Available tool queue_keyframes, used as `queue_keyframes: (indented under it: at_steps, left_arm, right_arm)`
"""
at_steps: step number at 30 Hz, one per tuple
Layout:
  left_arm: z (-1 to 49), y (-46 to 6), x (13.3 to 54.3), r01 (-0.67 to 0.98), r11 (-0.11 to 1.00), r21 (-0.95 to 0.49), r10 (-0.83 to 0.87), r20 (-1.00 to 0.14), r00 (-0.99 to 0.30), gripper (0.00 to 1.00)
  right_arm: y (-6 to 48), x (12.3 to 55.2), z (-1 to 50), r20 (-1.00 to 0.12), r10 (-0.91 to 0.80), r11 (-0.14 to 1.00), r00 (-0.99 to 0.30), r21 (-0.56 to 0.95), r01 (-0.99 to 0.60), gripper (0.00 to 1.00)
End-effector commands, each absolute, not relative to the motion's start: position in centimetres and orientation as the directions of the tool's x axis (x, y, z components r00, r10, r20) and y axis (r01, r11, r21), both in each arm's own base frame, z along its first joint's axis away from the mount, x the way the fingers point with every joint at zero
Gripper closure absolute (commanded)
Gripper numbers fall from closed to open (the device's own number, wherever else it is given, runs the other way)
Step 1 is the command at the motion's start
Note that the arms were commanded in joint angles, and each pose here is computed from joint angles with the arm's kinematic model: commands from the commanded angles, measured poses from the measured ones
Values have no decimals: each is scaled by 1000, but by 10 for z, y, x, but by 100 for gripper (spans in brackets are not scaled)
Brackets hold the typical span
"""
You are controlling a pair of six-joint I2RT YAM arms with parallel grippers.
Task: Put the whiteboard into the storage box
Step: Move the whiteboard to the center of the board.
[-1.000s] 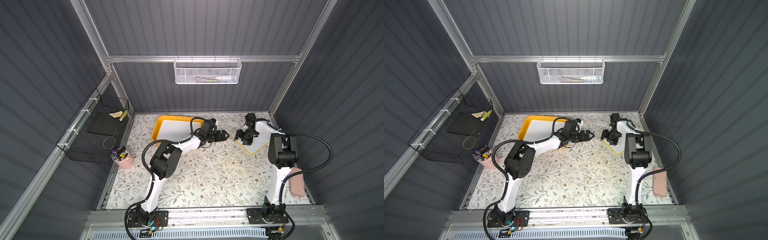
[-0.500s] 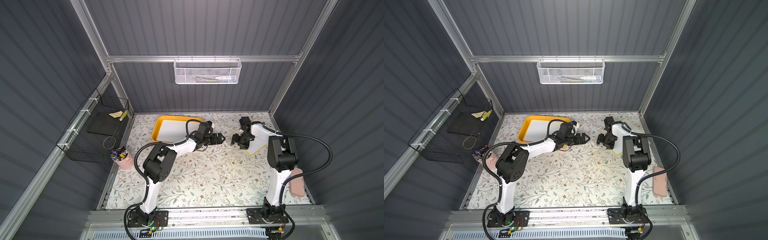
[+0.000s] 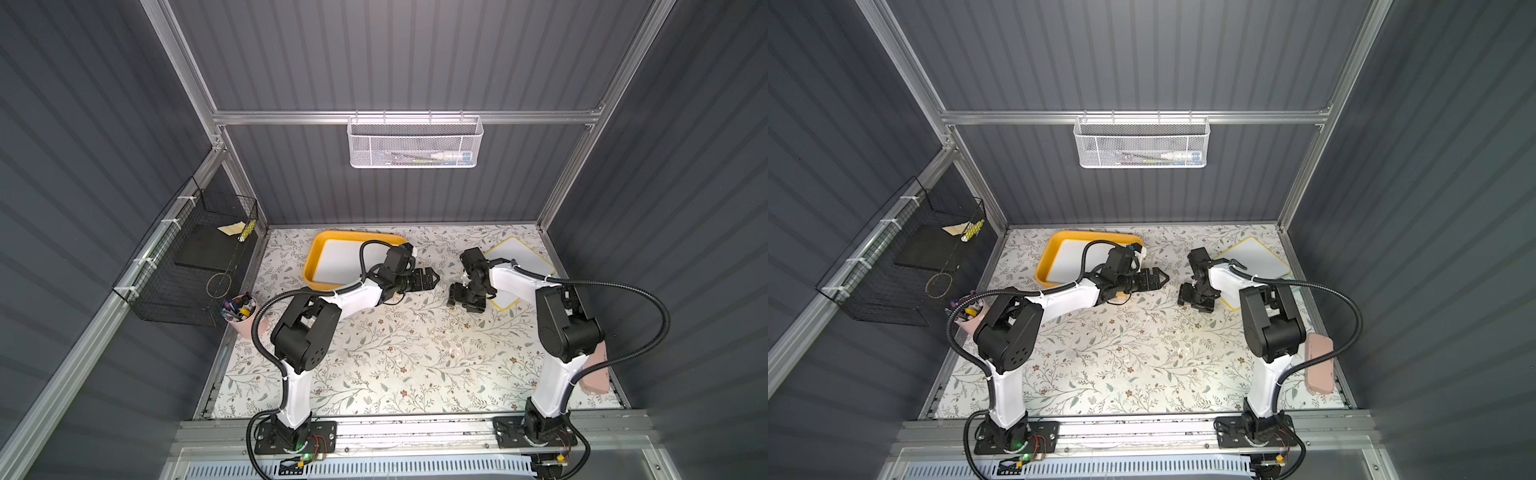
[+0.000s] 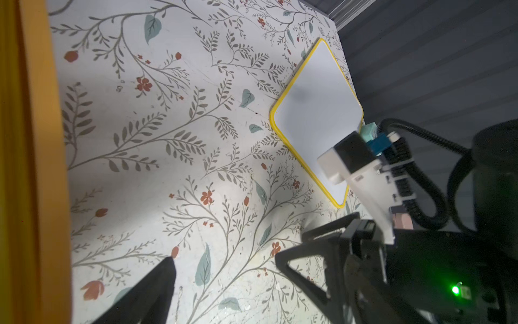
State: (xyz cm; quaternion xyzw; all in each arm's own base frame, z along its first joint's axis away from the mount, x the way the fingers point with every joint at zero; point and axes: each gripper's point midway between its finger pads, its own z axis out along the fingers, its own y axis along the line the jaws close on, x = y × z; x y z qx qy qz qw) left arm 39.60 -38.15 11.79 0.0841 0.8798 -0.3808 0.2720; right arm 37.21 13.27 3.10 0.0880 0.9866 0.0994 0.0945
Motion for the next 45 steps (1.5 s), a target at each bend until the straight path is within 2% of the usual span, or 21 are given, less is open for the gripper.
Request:
queue_keyframes:
  at_steps: [1,7,11,16,22,31,36,45]
  left_arm:
    - [123,-377,396,368,695,-618,-60,-560,-827,6]
    - [124,-377,392,370,688,-624,-55,-553,-831,6]
    - [126,-373,390,374,695,-614,-53,-562,-826,6]
    - [123,-371,387,373,697,-613,-48,-559,-828,6]
    - [122,-372,387,373,691,-619,-51,-557,-829,6]
    - [122,-371,388,374,693,-617,-53,-561,-826,6]
    - [118,-370,387,370,695,-617,-50,-554,-831,6]
    - [117,-368,389,364,697,-617,-55,-553,-832,6]
  right_arm:
    - [99,411,58,-404,226,974,-886,109,199,22]
    - [86,437,64,-490,287,956,-823,86,282,16]
    - [80,434,42,-426,364,931,-829,127,343,15]
    - [66,435,36,-447,429,902,-785,165,399,14]
    - [58,434,29,-386,481,877,-788,211,432,12]
    - [77,408,26,-321,444,894,-837,213,393,10]
    - [97,392,9,-228,432,891,-872,257,375,8]
    - [144,336,-23,-122,328,927,-937,235,293,6]
